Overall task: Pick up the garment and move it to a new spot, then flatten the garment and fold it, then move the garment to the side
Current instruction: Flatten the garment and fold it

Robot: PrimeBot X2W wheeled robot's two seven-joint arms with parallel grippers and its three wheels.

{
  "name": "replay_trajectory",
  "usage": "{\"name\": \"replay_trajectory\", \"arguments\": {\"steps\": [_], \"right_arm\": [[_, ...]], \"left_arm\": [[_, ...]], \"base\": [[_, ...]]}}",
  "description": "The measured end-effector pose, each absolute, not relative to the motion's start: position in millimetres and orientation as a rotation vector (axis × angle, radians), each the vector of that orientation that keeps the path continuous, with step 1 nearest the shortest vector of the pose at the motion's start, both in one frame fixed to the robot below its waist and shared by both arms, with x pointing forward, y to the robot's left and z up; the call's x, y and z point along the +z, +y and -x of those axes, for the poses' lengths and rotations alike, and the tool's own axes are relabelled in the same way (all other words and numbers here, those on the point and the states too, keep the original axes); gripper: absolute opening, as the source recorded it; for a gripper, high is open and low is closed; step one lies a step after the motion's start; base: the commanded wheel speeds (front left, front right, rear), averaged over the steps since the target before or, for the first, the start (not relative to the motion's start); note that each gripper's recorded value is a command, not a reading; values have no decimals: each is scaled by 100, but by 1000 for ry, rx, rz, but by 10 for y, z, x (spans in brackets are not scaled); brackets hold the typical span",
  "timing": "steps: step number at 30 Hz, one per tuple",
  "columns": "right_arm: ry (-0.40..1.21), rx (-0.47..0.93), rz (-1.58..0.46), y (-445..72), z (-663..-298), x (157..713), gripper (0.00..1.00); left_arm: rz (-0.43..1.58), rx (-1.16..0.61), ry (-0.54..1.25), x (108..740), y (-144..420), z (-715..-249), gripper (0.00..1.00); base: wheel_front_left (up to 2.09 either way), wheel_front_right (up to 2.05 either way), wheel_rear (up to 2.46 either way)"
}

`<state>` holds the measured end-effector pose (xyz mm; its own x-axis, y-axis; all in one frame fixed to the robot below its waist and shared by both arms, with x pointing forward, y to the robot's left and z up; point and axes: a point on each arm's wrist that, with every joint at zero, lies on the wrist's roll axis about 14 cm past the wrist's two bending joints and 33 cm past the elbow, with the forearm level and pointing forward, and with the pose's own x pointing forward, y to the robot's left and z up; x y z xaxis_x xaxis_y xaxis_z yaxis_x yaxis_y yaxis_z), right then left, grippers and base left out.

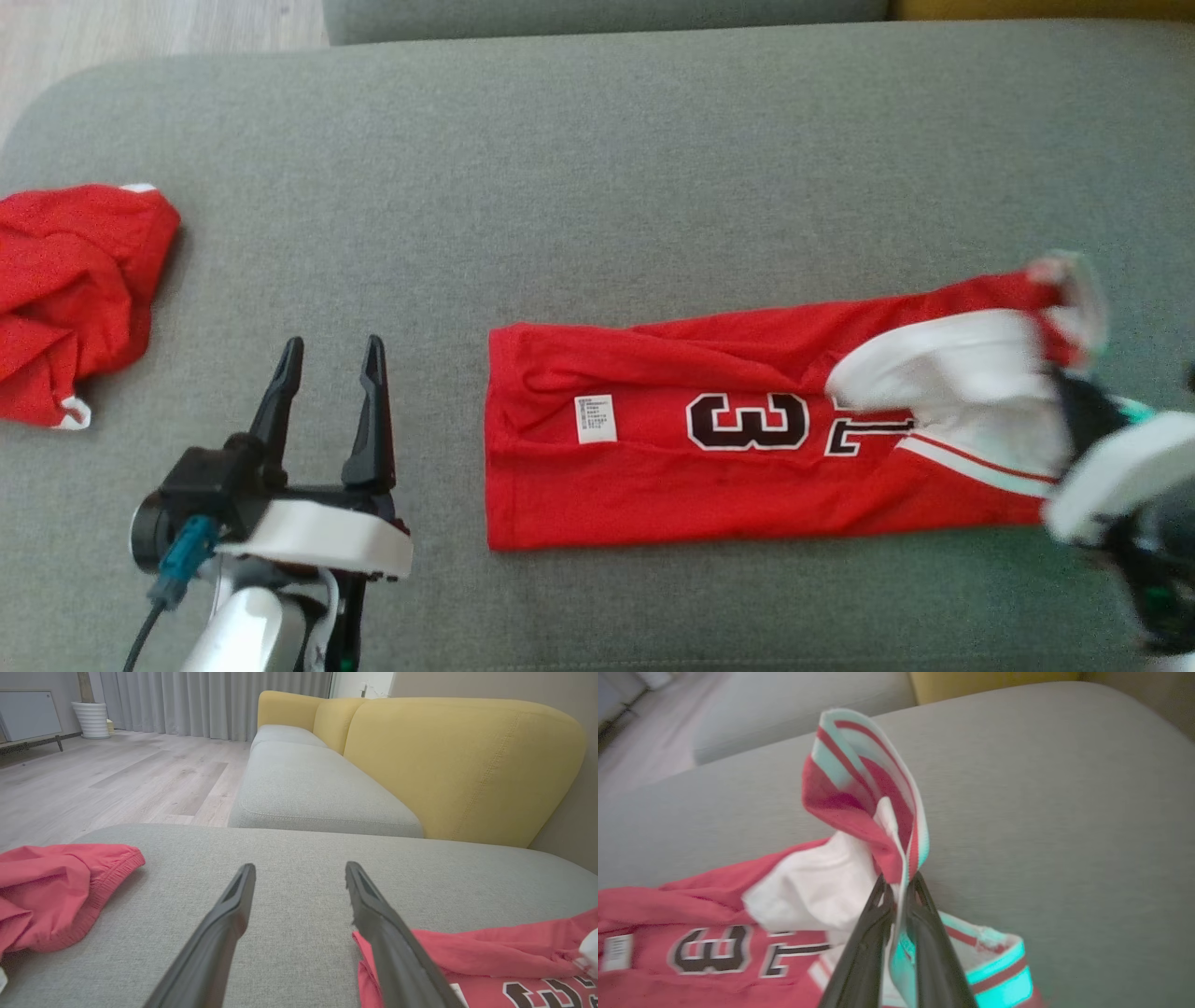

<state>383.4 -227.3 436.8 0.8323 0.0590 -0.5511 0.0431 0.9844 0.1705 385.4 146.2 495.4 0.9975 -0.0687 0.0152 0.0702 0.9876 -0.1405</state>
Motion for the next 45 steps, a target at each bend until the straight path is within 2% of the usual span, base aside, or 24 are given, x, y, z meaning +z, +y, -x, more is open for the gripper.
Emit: {"name": "replay_trajectory", "arguments": {"steps": [7, 14, 17, 20, 29, 31, 35, 38, 42, 45], "right_arm": [[592, 326, -561, -1181, -3812, 4691, 0], [593, 580, -798, -263, -3828, 4792, 0], [647, 691, -822, 244, -3777, 4722, 0], [694, 748, -804, 520, -3739, 4633, 0], [789, 795, -772, 877, -3717, 4357, 1], [794, 800, -780, 912, -3716, 4344, 100], [780, 830, -835, 1019, -3700, 4455, 100], [705, 840, -865, 1046, -3789, 4633, 100], [455, 817, -809, 886, -4096, 4987, 100], [266, 708, -705, 409, -4396, 5082, 100]], "left_arm": [[151, -92, -15, 4981, 1393, -3787, 100], [156, -93, -7, 4957, 1394, -3714, 100], [161, -83, 2, 4928, 1415, -3654, 100], [169, -67, 10, 4901, 1441, -3616, 100], [170, -24, 31, 4829, 1548, -3592, 100], [170, -26, 34, 4815, 1540, -3603, 100], [168, -31, 33, 4812, 1518, -3652, 100], [159, -33, 26, 4824, 1517, -3686, 100], [154, -32, 16, 4851, 1526, -3718, 100], [148, -41, 6, 4878, 1502, -3740, 100]], "base": [[0, 0, 0], [0, 0, 0], [0, 0, 0], [0, 0, 0], [0, 0, 0], [0, 0, 0], [0, 0, 0], [0, 0, 0], [0, 0, 0], [0, 0, 0]]}}
